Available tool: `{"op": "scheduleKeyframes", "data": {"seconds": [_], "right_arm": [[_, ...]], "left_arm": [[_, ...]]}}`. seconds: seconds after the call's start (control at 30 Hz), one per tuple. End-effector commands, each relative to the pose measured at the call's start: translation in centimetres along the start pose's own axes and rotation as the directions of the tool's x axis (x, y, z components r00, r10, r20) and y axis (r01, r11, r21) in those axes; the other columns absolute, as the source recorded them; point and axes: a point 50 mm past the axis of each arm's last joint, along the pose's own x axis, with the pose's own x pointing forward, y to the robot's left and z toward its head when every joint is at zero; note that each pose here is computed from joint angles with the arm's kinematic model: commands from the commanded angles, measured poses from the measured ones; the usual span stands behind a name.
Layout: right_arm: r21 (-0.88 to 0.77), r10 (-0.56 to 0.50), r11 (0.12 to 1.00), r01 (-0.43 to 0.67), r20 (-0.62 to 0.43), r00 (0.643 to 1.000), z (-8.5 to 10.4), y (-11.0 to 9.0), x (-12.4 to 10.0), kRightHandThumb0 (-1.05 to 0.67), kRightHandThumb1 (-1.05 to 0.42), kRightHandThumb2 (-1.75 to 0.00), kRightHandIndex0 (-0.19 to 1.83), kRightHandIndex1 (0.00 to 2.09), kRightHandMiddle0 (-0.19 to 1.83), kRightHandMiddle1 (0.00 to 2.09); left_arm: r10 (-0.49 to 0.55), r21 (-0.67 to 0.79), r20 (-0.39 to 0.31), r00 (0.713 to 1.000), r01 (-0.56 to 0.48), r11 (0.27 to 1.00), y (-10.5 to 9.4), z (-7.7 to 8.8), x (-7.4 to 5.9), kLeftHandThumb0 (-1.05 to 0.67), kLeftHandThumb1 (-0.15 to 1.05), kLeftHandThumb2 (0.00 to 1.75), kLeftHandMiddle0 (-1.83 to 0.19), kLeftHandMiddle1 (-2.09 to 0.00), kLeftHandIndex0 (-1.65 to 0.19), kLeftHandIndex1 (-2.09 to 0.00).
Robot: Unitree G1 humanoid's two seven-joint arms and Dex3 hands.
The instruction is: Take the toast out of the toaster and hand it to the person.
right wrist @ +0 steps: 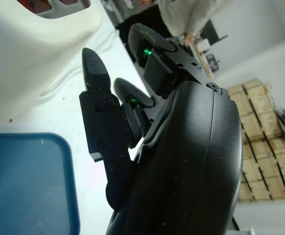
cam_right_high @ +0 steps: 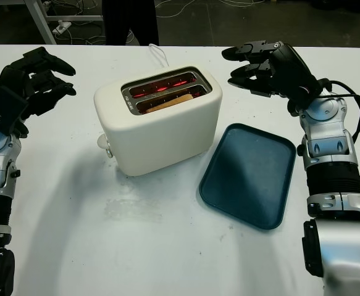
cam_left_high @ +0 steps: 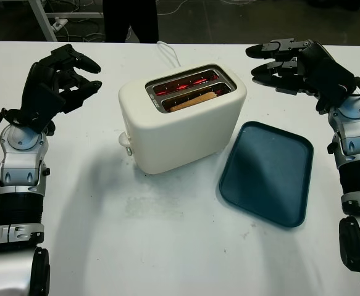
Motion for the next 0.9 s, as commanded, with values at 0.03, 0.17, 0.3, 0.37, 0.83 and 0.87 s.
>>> {"op": "scheduleKeyframes", "data": {"seconds": [0.03, 0.17, 0.3, 0.37, 0.83, 0.87], "right_arm": [[-0.006, -0.009, 1.0, 0.01, 0.032, 0.999, 0.6, -0.12, 0.23, -0.29, -0.92, -0.05, 0.65, 0.55, 0.8, 0.02], [-0.004, -0.008, 1.0, 0.008, 0.034, 0.999, 0.58, -0.11, 0.26, -0.3, -0.92, -0.04, 0.64, 0.55, 0.8, 0.01], [-0.011, -0.007, 1.0, 0.008, 0.036, 0.999, 0.71, -0.16, 0.23, -0.29, -0.92, -0.04, 0.63, 0.55, 0.79, 0.01], [-0.006, -0.006, 1.0, 0.007, 0.036, 0.999, 0.71, -0.18, 0.23, -0.3, -0.92, -0.04, 0.63, 0.55, 0.79, 0.01], [-0.013, -0.003, 1.0, 0.003, 0.029, 1.0, 0.68, -0.13, 0.21, -0.31, -0.92, -0.04, 0.62, 0.57, 0.8, 0.01], [-0.012, -0.002, 1.0, 0.003, 0.031, 1.0, 0.68, -0.11, 0.22, -0.32, -0.92, -0.04, 0.62, 0.58, 0.8, 0.01]], "left_arm": [[0.003, 0.001, 0.017, 1.0, -0.003, 1.0, 0.27, 0.03, -0.09, -1.05, 0.92, 0.19, -0.65, -1.26, -0.53, -1.25], [0.0, -0.001, 0.018, 1.0, 0.0, 1.0, 0.28, 0.03, -0.05, -1.05, 0.92, 0.18, -0.65, -1.26, -0.53, -1.24], [-0.004, 0.0, 0.017, 1.0, 0.004, 1.0, 0.29, 0.02, 0.01, -1.05, 0.92, 0.18, -0.65, -1.25, -0.54, -1.23], [-0.004, -0.002, 0.019, 1.0, 0.004, 1.0, 0.3, 0.02, 0.04, -1.05, 0.92, 0.18, -0.65, -1.24, -0.54, -1.23], [-0.004, 0.002, 0.018, 1.0, 0.004, 1.0, 0.27, 0.03, 0.04, -1.05, 0.92, 0.18, -0.65, -1.23, -0.54, -1.22], [-0.003, 0.004, 0.015, 1.0, 0.003, 1.0, 0.27, 0.04, 0.04, -1.05, 0.92, 0.18, -0.65, -1.24, -0.54, -1.22]]}}
